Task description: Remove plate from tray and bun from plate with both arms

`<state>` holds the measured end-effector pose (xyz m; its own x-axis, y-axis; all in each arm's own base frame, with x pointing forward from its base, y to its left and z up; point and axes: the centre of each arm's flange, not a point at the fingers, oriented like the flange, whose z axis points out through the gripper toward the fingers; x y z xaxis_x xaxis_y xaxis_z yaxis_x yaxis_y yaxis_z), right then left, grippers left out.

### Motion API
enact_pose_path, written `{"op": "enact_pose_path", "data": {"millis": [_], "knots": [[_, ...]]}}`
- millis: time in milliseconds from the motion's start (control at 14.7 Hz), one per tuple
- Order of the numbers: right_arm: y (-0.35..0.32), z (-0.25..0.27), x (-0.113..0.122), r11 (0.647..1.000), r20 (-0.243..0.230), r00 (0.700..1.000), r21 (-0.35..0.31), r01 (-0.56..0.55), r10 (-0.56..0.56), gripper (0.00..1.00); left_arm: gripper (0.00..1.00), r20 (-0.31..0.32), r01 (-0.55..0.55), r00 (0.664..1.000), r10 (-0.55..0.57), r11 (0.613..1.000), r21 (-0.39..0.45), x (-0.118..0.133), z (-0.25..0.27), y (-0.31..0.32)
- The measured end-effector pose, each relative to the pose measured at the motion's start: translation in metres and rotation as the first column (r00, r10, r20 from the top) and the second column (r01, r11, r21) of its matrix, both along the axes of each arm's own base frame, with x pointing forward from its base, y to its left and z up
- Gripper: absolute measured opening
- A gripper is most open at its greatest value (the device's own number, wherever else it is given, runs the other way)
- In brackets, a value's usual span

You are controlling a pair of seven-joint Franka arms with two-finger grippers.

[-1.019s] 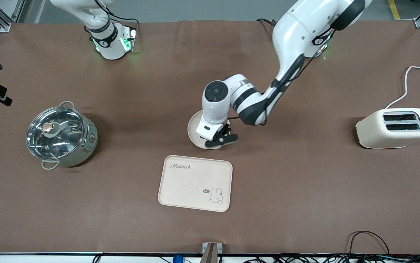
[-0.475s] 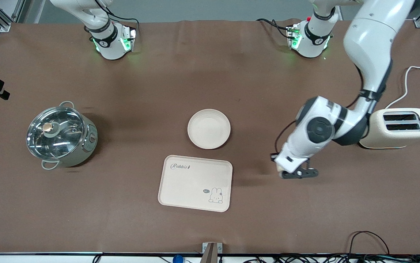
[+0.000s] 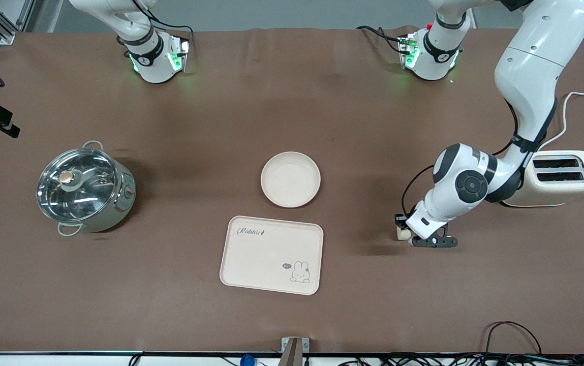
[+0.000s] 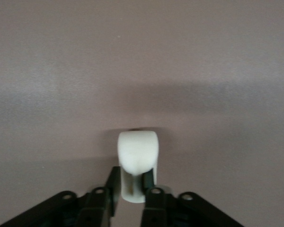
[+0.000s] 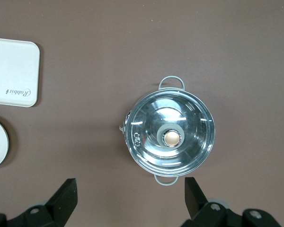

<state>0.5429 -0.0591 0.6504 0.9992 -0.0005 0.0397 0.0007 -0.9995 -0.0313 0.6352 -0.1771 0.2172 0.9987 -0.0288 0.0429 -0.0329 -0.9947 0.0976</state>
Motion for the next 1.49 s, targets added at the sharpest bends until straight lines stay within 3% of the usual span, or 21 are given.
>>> {"op": "enact_pose_path", "data": {"millis": [475,815,1086,1358,1494], "knots": [[-0.001,0.0,0.0,1.0,-0.003,1.0,0.0,0.002,-0.002,1.0,0.99,0.021,0.006,1.0,-0.006,1.0,-0.006,0.004,0.01,-0.007],[-0.008,-0.001,-0.002,1.0,-0.01,1.0,0.001,0.011,-0.011,1.0,1.0,0.017,0.001,1.0,-0.001,1.0,0.014,0.019,0.033,-0.004],[-0.011,-0.001,-0.003,1.0,-0.012,1.0,0.001,0.001,-0.001,1.0,1.0,-0.012,-0.005,1.0,0.006,0.998,0.06,0.045,0.13,-0.007],[-0.01,-0.001,-0.003,1.0,-0.012,1.0,0.001,-0.002,0.002,1.0,1.0,0.001,0.002,1.0,-0.003,0.993,0.12,0.033,0.212,-0.006],[-0.009,-0.001,-0.003,1.0,-0.013,1.0,0.002,-0.005,0.005,1.0,1.0,0.047,0.002,0.999,-0.008,0.992,0.123,0.026,0.254,-0.002]]}}
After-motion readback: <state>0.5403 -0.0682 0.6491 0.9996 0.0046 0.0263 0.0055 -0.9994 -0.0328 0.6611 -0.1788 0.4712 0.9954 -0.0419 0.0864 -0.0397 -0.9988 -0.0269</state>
